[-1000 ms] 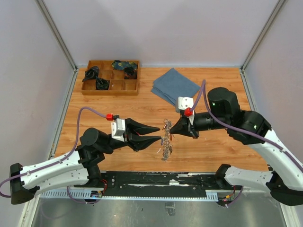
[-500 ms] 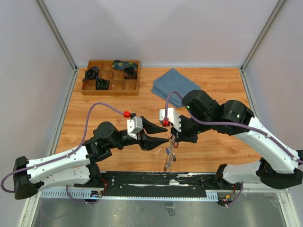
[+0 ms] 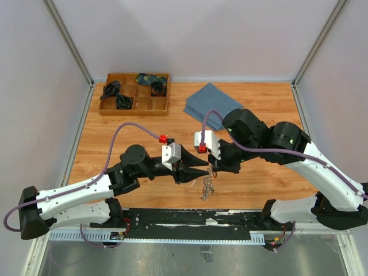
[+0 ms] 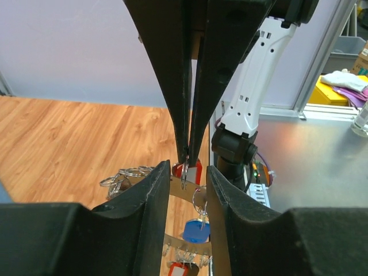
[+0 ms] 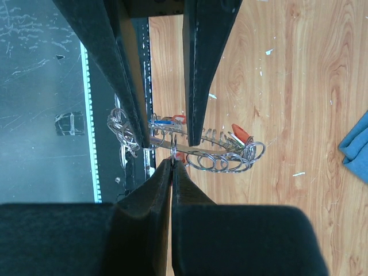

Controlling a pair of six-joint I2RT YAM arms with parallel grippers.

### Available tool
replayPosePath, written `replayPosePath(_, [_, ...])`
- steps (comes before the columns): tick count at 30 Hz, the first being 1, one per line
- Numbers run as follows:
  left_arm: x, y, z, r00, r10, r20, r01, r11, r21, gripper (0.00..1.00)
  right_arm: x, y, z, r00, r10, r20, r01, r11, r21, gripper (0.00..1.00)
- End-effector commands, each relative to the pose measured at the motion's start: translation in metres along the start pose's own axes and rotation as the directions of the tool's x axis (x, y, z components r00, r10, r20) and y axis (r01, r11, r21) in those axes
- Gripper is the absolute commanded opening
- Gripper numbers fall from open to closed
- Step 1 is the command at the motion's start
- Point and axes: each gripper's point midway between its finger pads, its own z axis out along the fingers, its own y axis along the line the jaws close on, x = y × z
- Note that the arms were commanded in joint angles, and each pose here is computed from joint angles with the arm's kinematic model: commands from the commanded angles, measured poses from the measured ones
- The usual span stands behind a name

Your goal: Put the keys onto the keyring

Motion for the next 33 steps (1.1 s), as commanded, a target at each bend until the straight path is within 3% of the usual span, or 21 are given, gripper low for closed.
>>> replayPosePath(1, [-0.011, -0.002, 0.004, 1.000, 0.018, 0.013, -0.018, 1.000, 0.023, 0.36, -0.016, 0.003, -0.006, 0.997, -0.031, 0.069, 0.031, 0.999, 0.010, 0.00])
replayPosePath(9, [-0.006, -0.001, 0.006, 1.000, 0.008, -0.005, -0.008, 1.000, 0.020, 0.33, -0.019, 0.006, -0.004, 0.996, -0.040, 0.081, 0.040, 0.999, -0.006, 0.00])
replayPosePath(12, [-0.006, 0.000, 0.006, 1.000, 0.009, -0.001, -0.009, 1.000, 0.016, 0.25, -0.019, 0.007, -0.002, 0.996, -0.038, 0.079, 0.039, 0.999, -0.011, 0.00])
replayPosePath(16, [-0.009, 0.001, 0.006, 1.000, 0.010, 0.004, -0.010, 1.000, 0.010, 0.01, -0.021, 0.007, -0.001, 0.995, -0.036, 0.091, 0.038, 0.999, -0.010, 0.00])
replayPosePath(18, [-0.010, 0.005, 0.005, 1.000, 0.008, 0.012, -0.008, 1.000, -0.013, 0.01, -0.024, 0.006, -0.004, 0.993, -0.032, 0.110, 0.032, 0.999, 0.002, 0.02])
replayPosePath(21, [-0.013, 0.010, -0.001, 0.999, 0.005, 0.037, -0.003, 0.998, -0.059, 0.00, -0.031, 0.001, -0.011, 0.986, -0.020, 0.164, 0.011, 0.998, 0.054, 0.24])
replayPosePath(25, [-0.017, 0.016, -0.010, 0.997, -0.004, 0.078, 0.013, 0.993, -0.115, 0.00, -0.045, -0.011, -0.011, 0.946, 0.039, 0.321, -0.087, 0.987, 0.135, 0.39])
replayPosePath(29, [-0.021, 0.022, -0.019, 0.992, -0.014, 0.123, 0.034, 0.986, -0.165, 0.00, -0.066, -0.026, -0.011, 0.811, 0.177, 0.557, -0.308, 0.940, 0.149, 0.45])
replayPosePath(33, [-0.025, 0.026, -0.029, 0.988, -0.007, 0.151, 0.040, 0.977, -0.211, 0.01, -0.074, -0.039, -0.019, 0.581, 0.368, 0.726, -0.568, 0.822, 0.038, 0.46])
